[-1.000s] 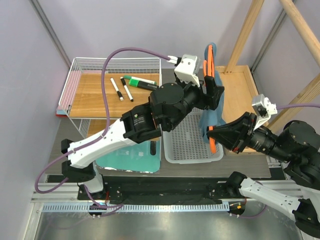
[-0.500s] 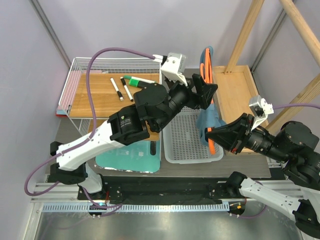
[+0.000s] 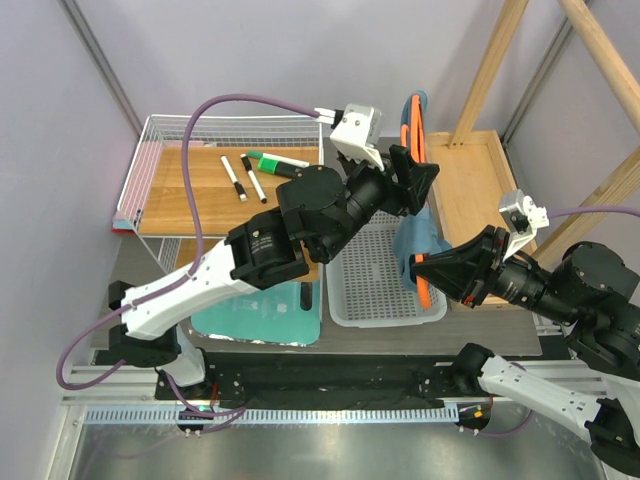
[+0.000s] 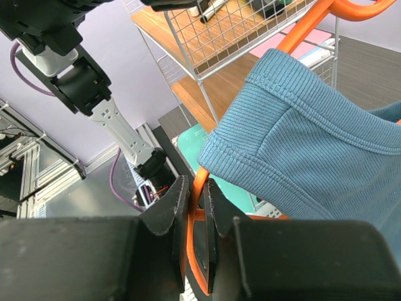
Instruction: Remove the tank top from the hanger
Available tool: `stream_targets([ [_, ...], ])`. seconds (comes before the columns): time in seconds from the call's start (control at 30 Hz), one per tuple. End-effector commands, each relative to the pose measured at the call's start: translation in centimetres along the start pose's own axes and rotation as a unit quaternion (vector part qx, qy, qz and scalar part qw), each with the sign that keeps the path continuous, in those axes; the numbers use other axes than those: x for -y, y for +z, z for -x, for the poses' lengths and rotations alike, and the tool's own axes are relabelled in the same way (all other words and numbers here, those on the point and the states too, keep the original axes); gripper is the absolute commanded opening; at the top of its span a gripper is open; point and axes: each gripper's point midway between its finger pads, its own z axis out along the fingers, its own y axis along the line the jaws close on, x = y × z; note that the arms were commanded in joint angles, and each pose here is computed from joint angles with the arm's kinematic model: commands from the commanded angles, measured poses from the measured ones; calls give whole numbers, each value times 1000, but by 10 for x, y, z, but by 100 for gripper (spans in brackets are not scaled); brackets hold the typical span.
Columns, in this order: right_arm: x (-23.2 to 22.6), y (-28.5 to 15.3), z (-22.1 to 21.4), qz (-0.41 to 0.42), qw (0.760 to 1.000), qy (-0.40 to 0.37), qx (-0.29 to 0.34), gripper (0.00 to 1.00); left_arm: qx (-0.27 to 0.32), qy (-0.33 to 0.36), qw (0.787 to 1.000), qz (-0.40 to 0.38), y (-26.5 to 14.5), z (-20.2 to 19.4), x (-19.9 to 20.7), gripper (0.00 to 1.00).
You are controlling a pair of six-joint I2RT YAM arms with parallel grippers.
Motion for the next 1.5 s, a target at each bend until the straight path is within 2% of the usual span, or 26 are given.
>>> stream_targets([
  [0.0,-13,-5,36,22,998,-30,60,1,52,-36,998,-18,-12,41,7,56],
  [0.13,-13,-4,34,21,998,-32,58,1,63,-54,996,-27,-15,49,11,54],
  [0.53,-14,-1,37,23,998,-33,55,1,80,-35,996,12,-8,56,2,40],
  [0.77,-11,1,37,16,998,-32,51,1,80,8,996,41,2,53,1,41],
  [1.17,-10,3,41,10,998,-32,54,1,69,9,996,52,5,43,0,38],
  [1.3,-10,3,40,11,998,-30,54,1,67,10,996,58,6,40,0,27],
  [1.37,-9,4,40,10,998,-31,57,1,66,11,996,62,7,40,0,18],
  [1.4,-9,3,40,10,998,-31,58,1,65,11,996,63,8,39,0,3],
  [1.47,-10,4,40,12,998,-30,58,1,67,5,996,64,8,39,0,0],
])
